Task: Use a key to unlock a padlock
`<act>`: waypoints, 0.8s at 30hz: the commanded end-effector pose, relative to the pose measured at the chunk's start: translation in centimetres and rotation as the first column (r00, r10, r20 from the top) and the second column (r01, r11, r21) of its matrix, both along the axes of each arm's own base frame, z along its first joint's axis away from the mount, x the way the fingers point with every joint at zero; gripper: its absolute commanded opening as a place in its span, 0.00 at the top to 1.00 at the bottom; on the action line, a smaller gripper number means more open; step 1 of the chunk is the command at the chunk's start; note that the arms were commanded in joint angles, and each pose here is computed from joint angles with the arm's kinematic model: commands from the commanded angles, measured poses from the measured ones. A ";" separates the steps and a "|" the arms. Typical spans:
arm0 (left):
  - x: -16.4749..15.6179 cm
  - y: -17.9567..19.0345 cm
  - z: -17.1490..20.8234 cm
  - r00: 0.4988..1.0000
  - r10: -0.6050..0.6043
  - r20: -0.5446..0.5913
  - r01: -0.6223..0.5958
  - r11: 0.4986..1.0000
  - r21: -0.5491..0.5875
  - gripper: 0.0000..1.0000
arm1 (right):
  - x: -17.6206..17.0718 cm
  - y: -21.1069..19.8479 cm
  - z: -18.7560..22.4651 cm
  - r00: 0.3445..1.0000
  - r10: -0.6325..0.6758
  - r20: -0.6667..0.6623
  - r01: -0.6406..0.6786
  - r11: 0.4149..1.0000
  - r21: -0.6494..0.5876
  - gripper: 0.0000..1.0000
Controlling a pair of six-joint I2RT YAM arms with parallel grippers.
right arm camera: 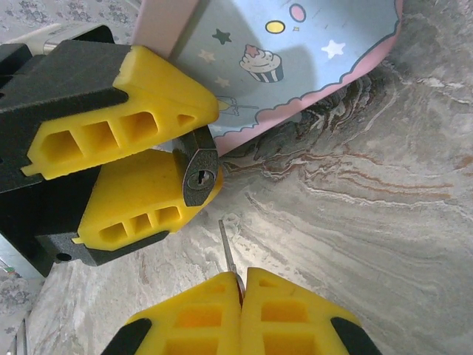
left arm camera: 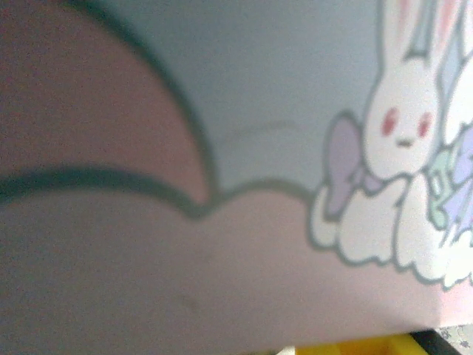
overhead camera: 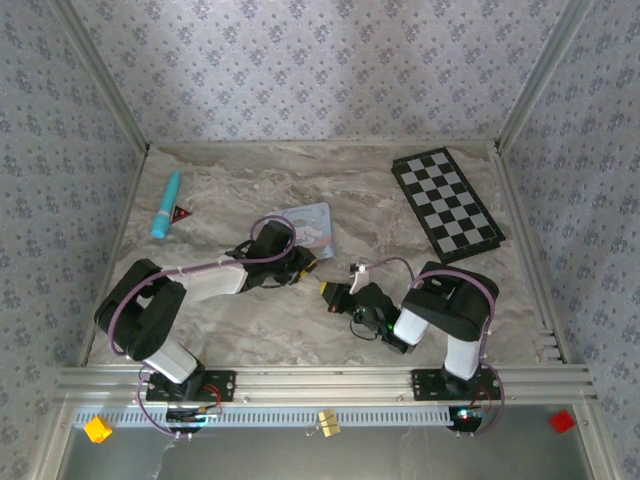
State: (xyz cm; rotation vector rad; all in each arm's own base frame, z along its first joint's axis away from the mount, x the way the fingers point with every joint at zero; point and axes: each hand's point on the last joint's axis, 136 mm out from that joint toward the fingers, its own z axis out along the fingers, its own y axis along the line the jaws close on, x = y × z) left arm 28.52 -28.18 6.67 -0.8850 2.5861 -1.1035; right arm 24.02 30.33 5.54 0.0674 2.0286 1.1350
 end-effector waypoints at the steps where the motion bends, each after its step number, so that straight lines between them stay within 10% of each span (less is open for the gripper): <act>1: -0.7 0.0 -0.1 0.999 -0.018 -0.032 0.019 0.999 0.029 0.86 | 0.8 -0.2 0.9 0.999 -0.032 0.039 0.032 0.999 0.001 1.00; 24: -1.8 -0.7 -0.8 0.997 -0.046 -0.055 0.048 0.998 0.036 0.87 | 1.0 0.7 0.5 0.999 -0.019 0.029 0.018 1.000 0.009 1.00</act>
